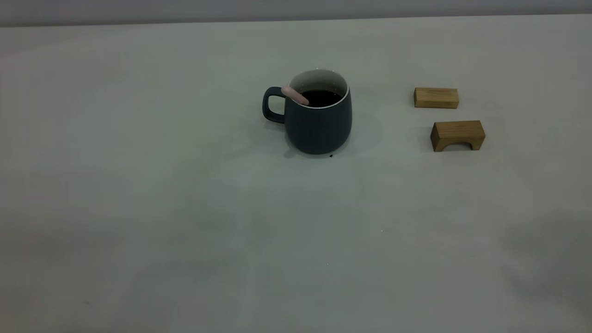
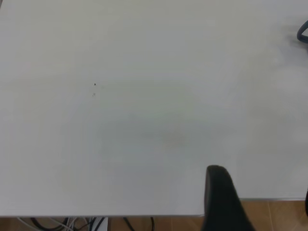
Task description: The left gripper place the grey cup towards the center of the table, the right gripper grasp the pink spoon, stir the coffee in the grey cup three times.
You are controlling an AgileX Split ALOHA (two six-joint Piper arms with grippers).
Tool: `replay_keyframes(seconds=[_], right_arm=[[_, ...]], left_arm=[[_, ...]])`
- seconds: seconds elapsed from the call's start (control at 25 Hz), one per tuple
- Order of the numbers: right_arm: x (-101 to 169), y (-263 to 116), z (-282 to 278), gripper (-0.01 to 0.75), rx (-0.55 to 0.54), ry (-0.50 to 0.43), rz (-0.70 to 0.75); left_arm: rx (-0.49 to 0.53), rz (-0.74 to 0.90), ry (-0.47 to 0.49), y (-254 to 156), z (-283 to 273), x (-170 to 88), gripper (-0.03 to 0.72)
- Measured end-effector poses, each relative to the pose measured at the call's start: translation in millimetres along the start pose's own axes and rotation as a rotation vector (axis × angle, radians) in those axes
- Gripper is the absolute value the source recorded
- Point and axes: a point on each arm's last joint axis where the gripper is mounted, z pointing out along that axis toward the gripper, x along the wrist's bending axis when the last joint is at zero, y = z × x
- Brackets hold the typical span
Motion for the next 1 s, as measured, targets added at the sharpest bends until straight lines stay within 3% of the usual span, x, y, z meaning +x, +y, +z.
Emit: replay_keyframes(seconds=[0.36, 0.6, 0.76, 1.0], right_arm=[[9, -127, -53, 0.228, -0.121, -0.003, 0.106], [23, -204, -45, 0.233, -0.168, -0.063, 0.175], [30, -237, -22, 0.236, -0.151, -0.060, 0.187], [34, -253, 14, 0.236, -0.106, -0.027, 0.200]], left_arm=[[0.000, 0.000, 0.000, 0, 0, 0, 0.482], [0.000, 0.000, 0.000, 0, 0, 0, 0.482], [0.000, 0.000, 0.000, 0, 0, 0, 0.482], [-0.001, 0.000, 0.000, 0, 0, 0, 0.482]])
